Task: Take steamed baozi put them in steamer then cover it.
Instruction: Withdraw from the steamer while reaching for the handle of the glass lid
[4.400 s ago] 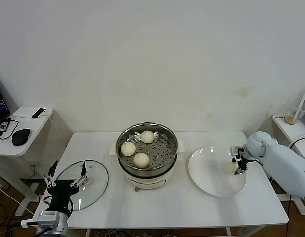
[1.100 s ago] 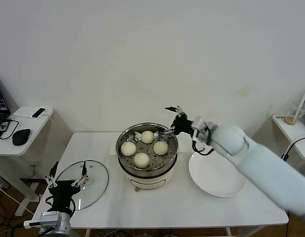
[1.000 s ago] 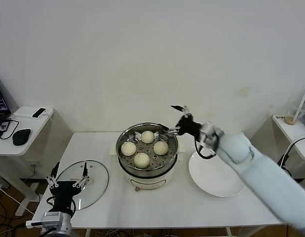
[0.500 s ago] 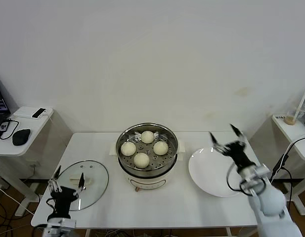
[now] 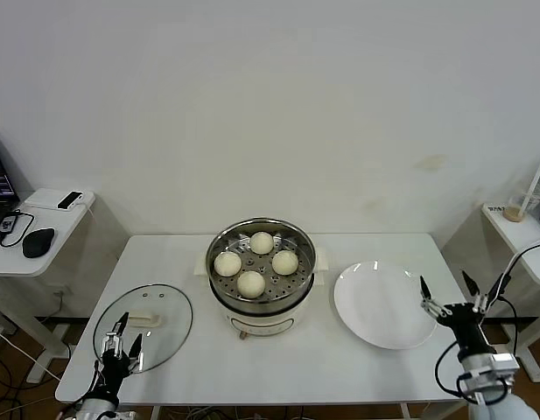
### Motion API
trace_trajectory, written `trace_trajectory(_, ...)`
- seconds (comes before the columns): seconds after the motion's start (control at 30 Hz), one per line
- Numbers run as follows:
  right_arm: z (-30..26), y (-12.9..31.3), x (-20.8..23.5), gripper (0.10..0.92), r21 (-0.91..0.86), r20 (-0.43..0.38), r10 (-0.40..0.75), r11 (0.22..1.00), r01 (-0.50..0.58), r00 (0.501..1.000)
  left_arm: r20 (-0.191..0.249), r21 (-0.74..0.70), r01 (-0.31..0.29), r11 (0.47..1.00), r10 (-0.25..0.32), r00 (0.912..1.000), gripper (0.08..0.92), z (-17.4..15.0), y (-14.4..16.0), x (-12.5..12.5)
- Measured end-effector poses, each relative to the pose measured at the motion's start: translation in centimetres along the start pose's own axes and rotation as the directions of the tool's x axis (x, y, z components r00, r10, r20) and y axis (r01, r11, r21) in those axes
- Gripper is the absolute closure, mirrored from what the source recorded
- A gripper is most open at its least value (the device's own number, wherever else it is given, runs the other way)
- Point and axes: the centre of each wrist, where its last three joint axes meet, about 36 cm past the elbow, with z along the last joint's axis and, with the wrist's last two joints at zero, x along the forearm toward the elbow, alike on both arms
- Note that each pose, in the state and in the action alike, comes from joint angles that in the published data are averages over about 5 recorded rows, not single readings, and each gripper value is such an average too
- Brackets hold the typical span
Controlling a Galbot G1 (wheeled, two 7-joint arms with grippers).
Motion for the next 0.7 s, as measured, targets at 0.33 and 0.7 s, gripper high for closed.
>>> trace_trajectory(0.33, 0.4, 0.2, 3.2, 0.200, 0.001, -0.035, 0.034, 0.999, -0.034, 0.999, 0.013, -0.124, -0.020, 0.992, 0.022, 0.9997, 0.177, 1.8, -1.0, -3.3)
trace_trajectory(0.7, 0.7, 0.6, 5.4, 0.200, -0.006, -0.065, 0.042, 0.999, -0.043, 0.997, 0.008, -0.186, -0.027, 0.982, 0.029, 0.9996, 0.177, 3.1, -0.9, -6.6)
